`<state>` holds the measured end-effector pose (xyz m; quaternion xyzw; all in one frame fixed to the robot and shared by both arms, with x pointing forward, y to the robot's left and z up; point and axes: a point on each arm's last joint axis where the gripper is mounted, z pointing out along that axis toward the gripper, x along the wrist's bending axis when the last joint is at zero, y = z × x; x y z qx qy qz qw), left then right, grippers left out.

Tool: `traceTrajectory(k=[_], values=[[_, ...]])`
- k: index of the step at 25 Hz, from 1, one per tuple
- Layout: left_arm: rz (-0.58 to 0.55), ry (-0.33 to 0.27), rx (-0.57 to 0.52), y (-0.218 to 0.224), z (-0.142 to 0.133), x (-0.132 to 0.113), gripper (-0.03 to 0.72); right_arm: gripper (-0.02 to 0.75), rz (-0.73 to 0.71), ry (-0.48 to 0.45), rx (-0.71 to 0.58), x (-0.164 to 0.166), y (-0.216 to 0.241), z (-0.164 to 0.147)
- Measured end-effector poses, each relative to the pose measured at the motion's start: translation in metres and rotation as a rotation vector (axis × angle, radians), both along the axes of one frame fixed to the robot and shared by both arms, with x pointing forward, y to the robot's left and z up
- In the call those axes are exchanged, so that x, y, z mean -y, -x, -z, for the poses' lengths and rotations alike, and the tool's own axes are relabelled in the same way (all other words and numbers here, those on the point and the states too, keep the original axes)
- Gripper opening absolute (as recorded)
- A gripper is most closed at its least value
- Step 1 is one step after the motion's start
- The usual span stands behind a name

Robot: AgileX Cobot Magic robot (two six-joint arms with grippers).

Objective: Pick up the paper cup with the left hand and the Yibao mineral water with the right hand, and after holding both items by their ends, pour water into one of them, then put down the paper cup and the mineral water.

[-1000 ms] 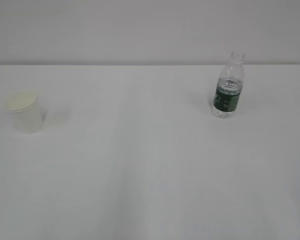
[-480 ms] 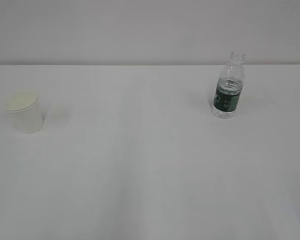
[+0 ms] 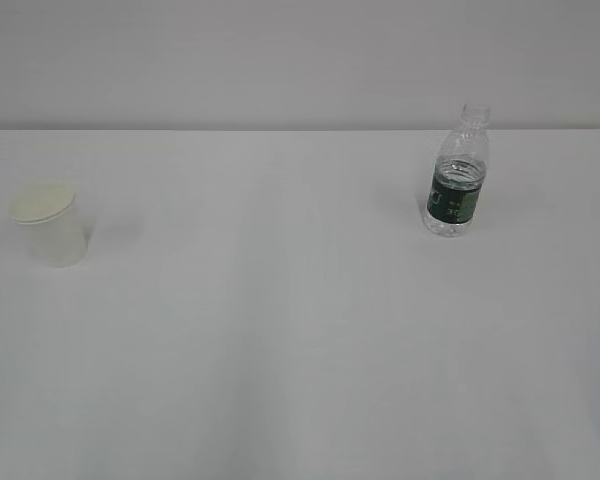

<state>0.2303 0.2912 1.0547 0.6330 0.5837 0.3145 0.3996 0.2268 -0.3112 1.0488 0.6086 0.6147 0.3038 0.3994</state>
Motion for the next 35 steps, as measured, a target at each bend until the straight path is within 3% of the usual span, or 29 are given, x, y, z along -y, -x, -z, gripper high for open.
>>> traceTrajectory(k=[10,18,24,30,35], values=[[0.000,0.000,0.000,0.000,0.000,0.000,0.593,0.571,0.000,0.000,0.000,0.000,0.000,0.000],[-0.001,0.005,0.033,0.000,-0.004,0.000,0.593,0.571,-0.019,0.015,0.138,-0.001,0.000,-0.018],[0.006,0.068,0.171,-0.012,-0.025,0.003,0.593,0.571,-0.039,-0.001,0.133,-0.003,-0.012,-0.023],[-0.005,0.114,0.104,-0.051,-0.032,0.005,0.593,0.571,-0.088,-0.080,0.140,-0.011,-0.041,-0.033],[-0.024,0.159,0.132,-0.077,-0.038,0.006,0.593,0.571,-0.100,-0.108,0.155,-0.014,-0.064,-0.033]])
